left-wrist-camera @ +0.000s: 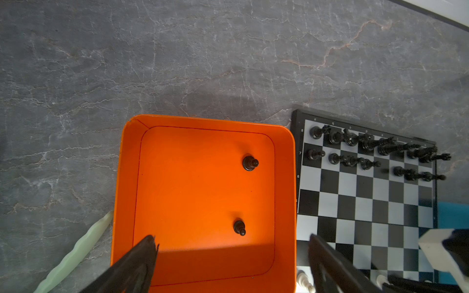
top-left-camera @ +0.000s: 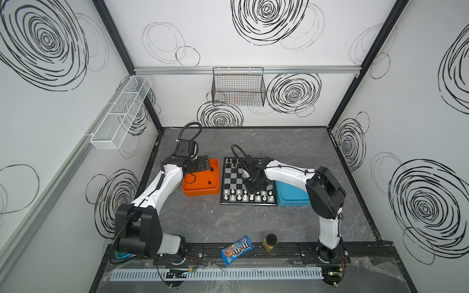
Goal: Set up the chess pieces on the board
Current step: 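Lower the white pawn toward an empty square in the nearest rows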
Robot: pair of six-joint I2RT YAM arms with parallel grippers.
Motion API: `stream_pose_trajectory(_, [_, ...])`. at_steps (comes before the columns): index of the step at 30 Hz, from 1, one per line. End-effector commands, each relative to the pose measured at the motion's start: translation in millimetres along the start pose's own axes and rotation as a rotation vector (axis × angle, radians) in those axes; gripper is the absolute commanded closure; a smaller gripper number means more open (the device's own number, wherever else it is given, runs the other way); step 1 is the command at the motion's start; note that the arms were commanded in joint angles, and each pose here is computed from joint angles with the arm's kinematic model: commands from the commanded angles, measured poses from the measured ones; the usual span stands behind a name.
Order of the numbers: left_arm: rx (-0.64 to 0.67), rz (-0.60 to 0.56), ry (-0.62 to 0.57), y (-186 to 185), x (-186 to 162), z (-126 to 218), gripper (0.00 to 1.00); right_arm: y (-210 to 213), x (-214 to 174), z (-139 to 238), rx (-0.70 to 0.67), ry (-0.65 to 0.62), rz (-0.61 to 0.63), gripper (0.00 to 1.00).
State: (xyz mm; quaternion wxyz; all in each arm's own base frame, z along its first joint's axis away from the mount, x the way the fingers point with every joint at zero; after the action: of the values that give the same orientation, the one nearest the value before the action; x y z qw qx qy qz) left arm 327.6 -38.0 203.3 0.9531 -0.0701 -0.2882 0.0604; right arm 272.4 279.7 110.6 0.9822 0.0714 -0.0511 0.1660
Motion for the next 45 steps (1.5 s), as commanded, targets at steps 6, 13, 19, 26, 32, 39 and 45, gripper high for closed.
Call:
stream_pose_trajectory(6, [-0.009,0.003,-0.039,-1.0,5.5,4.2,0.04,-1.3,-1.9,11.2,0.013,0.003,-0.013,0.86])
stream_pose_trajectory(13, [-0.012,0.001,-0.039,-2.5,6.3,4.1,0.04,0.0,-3.5,8.8,0.025,0.020,-0.012,0.86])
stream_pose_trajectory(19, [-0.011,0.001,-0.034,-2.4,5.2,2.4,0.04,0.0,-5.2,8.3,0.024,0.029,-0.007,0.87])
stream_pose_trajectory(26, [-0.011,0.000,-0.034,-3.2,4.8,1.7,0.04,-1.5,-6.4,6.3,0.013,0.034,-0.006,0.87])
stream_pose_trajectory(32, [-0.011,-0.001,-0.033,-3.4,4.3,1.3,0.04,-1.7,-8.2,5.3,0.005,0.042,-0.001,0.85])
stream_pose_trajectory(39, [-0.013,0.000,-0.032,-4.2,4.2,0.9,0.04,-0.8,-5.2,11.5,0.005,0.021,-0.003,0.77])
stream_pose_trajectory(45, [-0.012,-0.002,-0.032,-4.8,4.0,0.8,0.04,1.2,-3.2,15.1,0.017,0.013,0.000,0.77])
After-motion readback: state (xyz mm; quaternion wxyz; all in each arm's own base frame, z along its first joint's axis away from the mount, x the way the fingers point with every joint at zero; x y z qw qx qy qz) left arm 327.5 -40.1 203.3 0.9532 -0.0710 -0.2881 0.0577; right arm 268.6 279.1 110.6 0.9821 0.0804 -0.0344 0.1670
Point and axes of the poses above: each gripper's point midway between its finger pads, its own z axis back along the fingers, its own y axis along the line the jaws close on, x = y × z, the point moved 7 cm from there along z, back along the fingers, and after that the axes turned 5 degrees about -z, right-handed, at the moved point
